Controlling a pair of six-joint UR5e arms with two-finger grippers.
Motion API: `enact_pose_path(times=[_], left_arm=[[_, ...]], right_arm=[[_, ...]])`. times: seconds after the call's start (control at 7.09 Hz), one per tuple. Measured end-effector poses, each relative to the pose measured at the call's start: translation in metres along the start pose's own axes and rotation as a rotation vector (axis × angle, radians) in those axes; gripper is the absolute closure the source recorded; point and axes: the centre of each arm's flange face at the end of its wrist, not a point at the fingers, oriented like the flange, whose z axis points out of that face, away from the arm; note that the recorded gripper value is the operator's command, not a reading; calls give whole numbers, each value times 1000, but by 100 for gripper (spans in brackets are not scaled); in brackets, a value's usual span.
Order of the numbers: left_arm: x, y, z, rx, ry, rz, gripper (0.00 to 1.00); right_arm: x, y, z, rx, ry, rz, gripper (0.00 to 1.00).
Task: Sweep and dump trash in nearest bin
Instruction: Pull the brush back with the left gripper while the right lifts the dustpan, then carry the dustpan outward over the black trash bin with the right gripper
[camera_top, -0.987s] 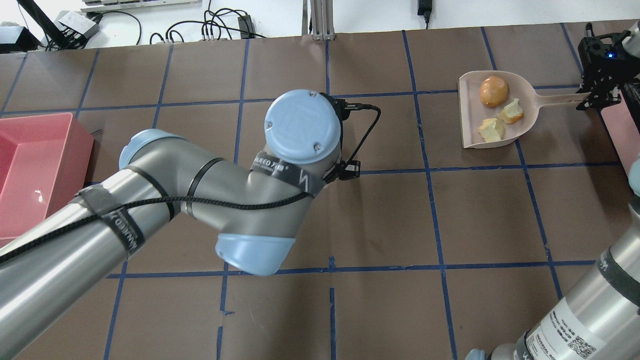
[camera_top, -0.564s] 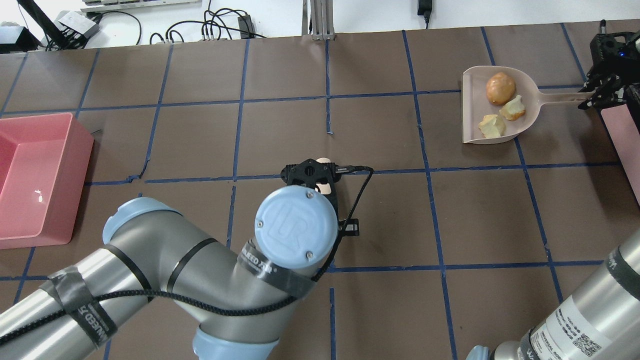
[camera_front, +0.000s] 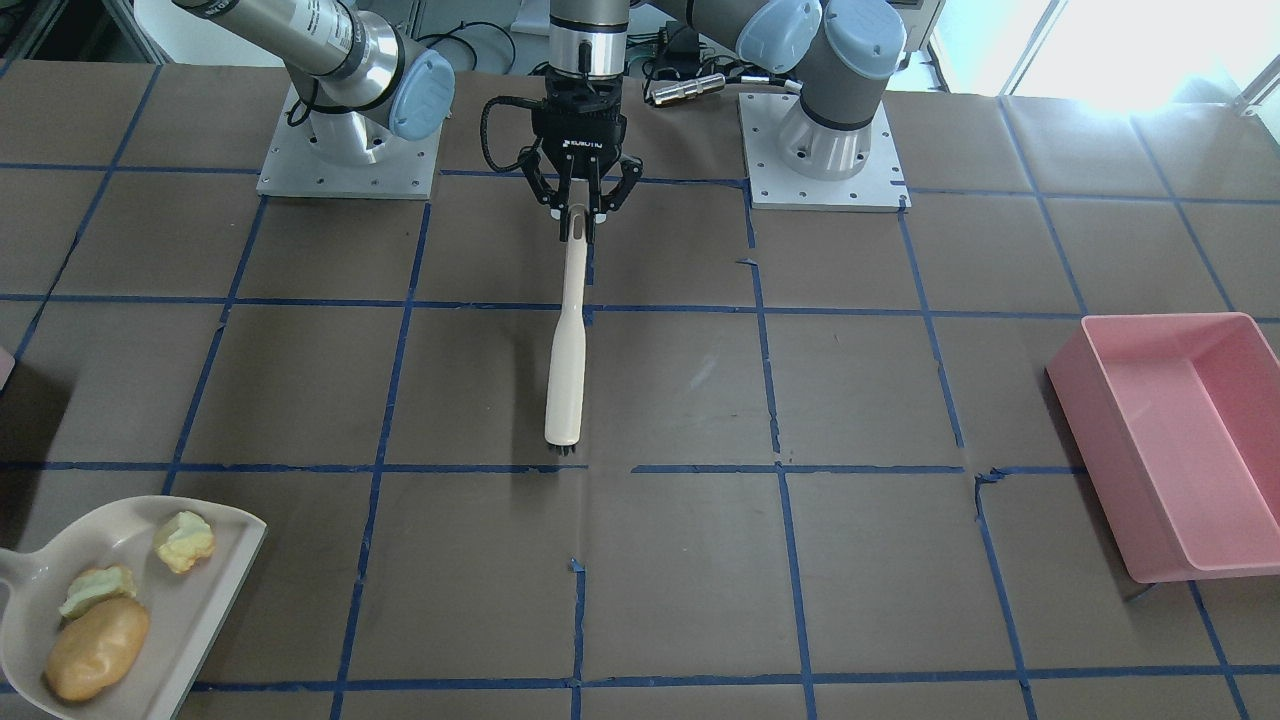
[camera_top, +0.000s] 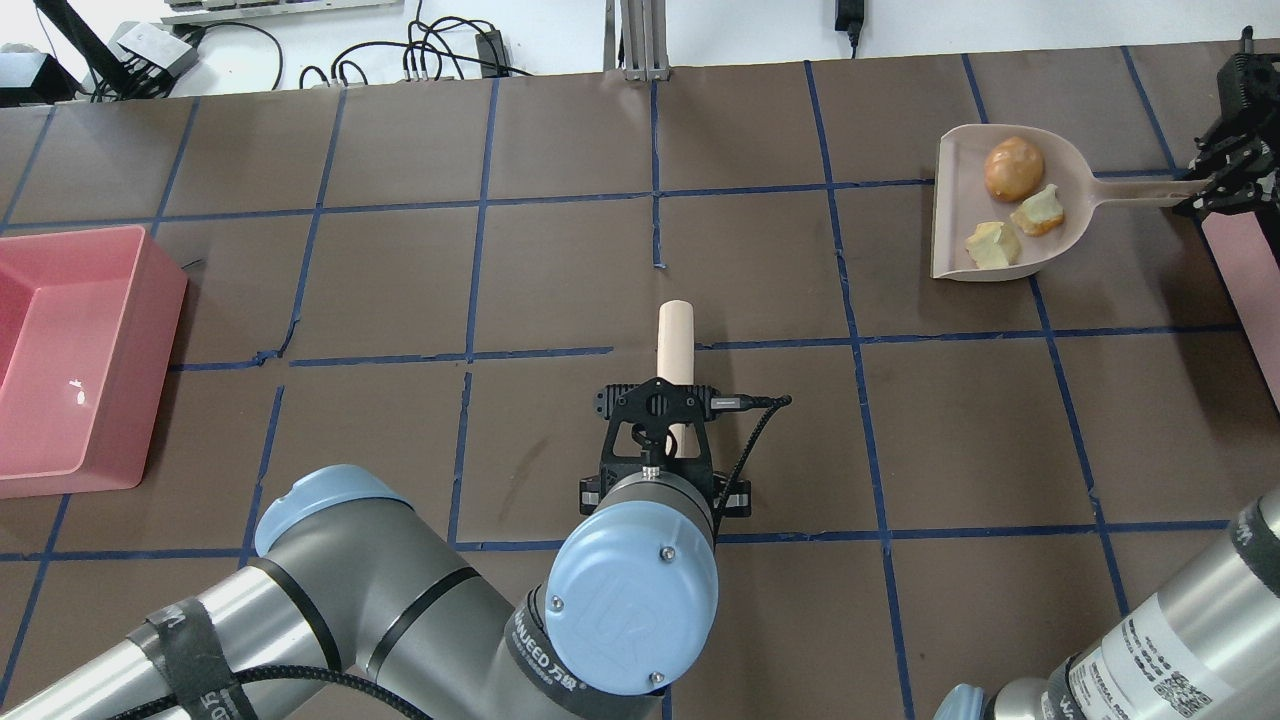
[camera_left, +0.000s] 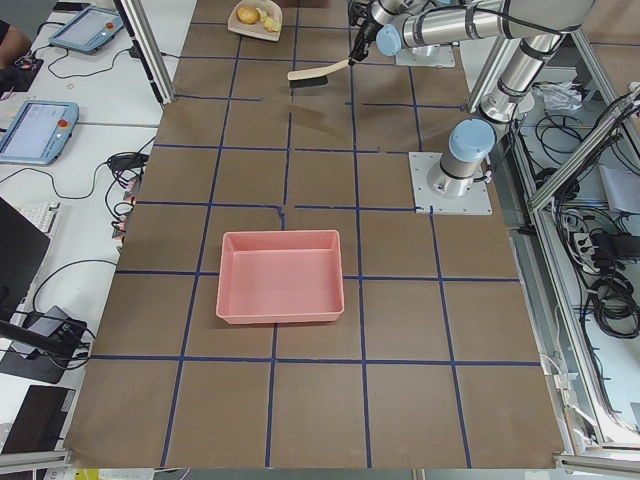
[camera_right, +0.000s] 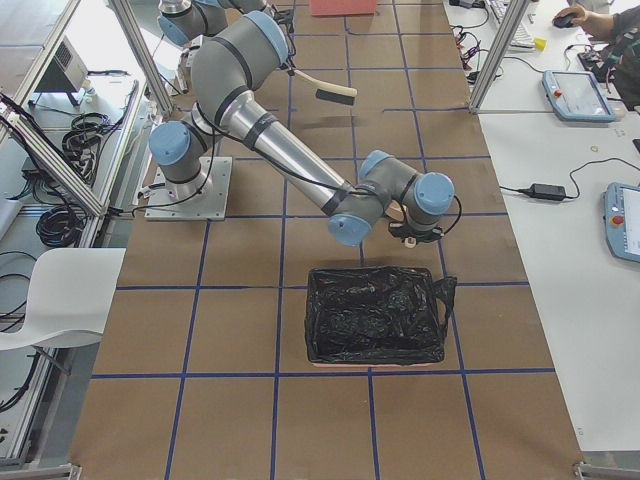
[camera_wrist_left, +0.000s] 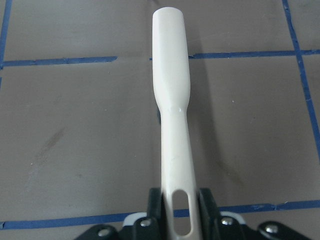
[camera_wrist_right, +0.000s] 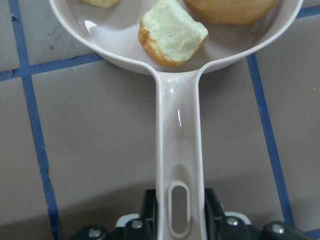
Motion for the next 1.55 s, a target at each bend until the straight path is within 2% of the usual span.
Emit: enact_pose_path(times=[0.14, 0.28, 0.42, 0.7, 1.13, 1.27, 1.55], left_arm=[[-5, 9, 6, 7, 3, 11, 100], [-11, 19, 12, 40, 23, 12, 100], [-16, 26, 14, 81, 42, 10, 100], [-23, 36, 19, 111, 31, 18, 100], [-29, 49, 31, 88, 12, 25, 100], [-30, 52, 34, 80, 6, 25, 100], [-33, 59, 39, 66, -4, 27, 100]], right_arm=[[0, 1, -2, 6, 5, 3, 100], [0, 3, -7, 13, 13, 9, 100], [-4, 7, -20, 15, 23, 20, 100], [-15, 14, -53, 26, 43, 62, 100], [-38, 38, -101, 52, 67, 134, 100], [-51, 51, -124, 47, 73, 159, 100], [-84, 91, -170, 4, 95, 214, 100]])
